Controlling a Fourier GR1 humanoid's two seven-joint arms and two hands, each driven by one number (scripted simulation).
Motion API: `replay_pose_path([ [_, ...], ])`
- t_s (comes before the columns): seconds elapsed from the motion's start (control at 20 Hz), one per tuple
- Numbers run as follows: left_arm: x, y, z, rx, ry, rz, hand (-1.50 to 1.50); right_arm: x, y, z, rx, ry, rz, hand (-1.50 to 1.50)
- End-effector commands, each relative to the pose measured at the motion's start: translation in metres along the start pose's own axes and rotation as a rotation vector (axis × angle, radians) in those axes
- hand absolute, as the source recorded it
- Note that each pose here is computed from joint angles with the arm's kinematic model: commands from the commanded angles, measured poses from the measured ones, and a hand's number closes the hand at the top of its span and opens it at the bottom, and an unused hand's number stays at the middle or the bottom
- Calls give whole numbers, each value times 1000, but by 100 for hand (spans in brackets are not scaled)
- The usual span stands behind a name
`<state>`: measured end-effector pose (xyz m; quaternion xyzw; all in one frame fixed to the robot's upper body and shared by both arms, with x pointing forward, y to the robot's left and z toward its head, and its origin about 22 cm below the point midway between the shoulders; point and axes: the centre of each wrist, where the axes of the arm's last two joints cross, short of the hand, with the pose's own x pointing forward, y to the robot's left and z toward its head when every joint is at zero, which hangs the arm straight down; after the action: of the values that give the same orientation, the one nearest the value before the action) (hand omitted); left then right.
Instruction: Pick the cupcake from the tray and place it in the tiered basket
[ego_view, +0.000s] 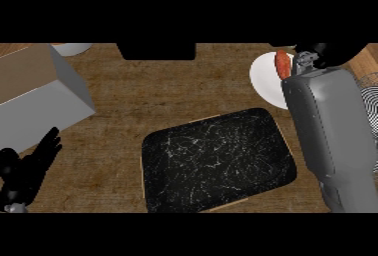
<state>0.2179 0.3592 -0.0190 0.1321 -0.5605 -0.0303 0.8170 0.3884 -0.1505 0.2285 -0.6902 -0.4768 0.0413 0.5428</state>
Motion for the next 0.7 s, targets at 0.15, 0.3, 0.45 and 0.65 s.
replay_pose_path([
  [0.15, 3, 15, -6, 5, 12, 11, 0, -43, -15, -70, -44, 98, -258, 150],
  [0.3, -2, 11, -3, -5, -6, 14, 0, -68, 2, -72, -29, 92, -266, 150],
  [0.45, 4, -1, -2, -24, -9, -5, 0, -88, 8, -107, -48, 82, -259, 150],
  [0.65, 9, -3, -4, -22, -3, 5, 0, -92, -1, -136, -13, 108, -273, 150],
])
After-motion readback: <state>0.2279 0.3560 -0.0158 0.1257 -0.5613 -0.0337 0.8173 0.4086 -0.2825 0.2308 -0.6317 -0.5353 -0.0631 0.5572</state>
